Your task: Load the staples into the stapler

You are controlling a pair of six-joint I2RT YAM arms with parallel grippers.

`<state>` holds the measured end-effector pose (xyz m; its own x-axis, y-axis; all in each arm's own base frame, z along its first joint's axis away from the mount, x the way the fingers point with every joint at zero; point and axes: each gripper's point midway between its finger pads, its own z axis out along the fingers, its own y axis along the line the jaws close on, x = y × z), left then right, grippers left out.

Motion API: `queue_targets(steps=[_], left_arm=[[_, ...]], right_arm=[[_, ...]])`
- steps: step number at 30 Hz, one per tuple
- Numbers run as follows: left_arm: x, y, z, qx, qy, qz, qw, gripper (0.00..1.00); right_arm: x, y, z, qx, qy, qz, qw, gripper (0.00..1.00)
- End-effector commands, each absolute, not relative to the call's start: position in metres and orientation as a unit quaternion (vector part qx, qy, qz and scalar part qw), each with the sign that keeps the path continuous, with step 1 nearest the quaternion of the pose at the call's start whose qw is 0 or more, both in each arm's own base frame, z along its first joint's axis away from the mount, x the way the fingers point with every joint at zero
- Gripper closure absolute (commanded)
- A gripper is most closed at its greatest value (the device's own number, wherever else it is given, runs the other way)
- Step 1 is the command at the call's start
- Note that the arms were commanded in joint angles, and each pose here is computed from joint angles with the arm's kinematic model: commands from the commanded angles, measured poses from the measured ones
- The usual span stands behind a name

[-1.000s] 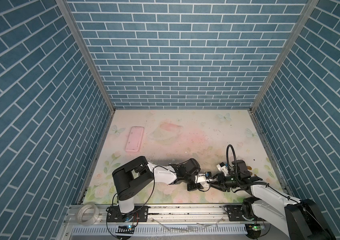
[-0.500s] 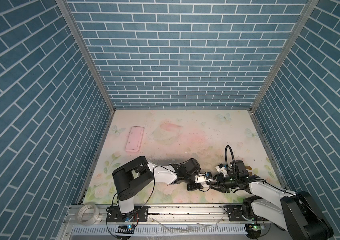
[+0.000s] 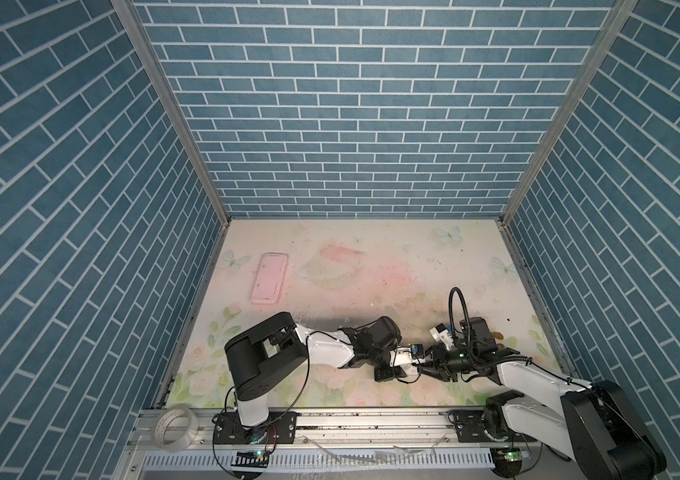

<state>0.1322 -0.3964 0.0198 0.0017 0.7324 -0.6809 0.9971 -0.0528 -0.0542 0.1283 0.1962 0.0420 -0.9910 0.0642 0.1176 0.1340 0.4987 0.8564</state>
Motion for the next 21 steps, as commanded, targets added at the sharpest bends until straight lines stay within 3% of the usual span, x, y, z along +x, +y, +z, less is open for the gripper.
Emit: queue_targets(steps=[1, 21], left_arm=[[0.111, -0.3633, -0.0214, 0.676, 0.677, -0.253, 0.144, 0.63], [0.1084, -0.364, -0.0206, 0.679, 0.673, -0.259, 0.14, 0.64]], right_arm=[[0.1322, 0.2016, 0.0498, -0.04, -0.86, -0.508, 0.031, 0.57], [0.1325, 0.2095, 0.0463, -0.026, -0.859, -0.511, 0.038, 0.57]])
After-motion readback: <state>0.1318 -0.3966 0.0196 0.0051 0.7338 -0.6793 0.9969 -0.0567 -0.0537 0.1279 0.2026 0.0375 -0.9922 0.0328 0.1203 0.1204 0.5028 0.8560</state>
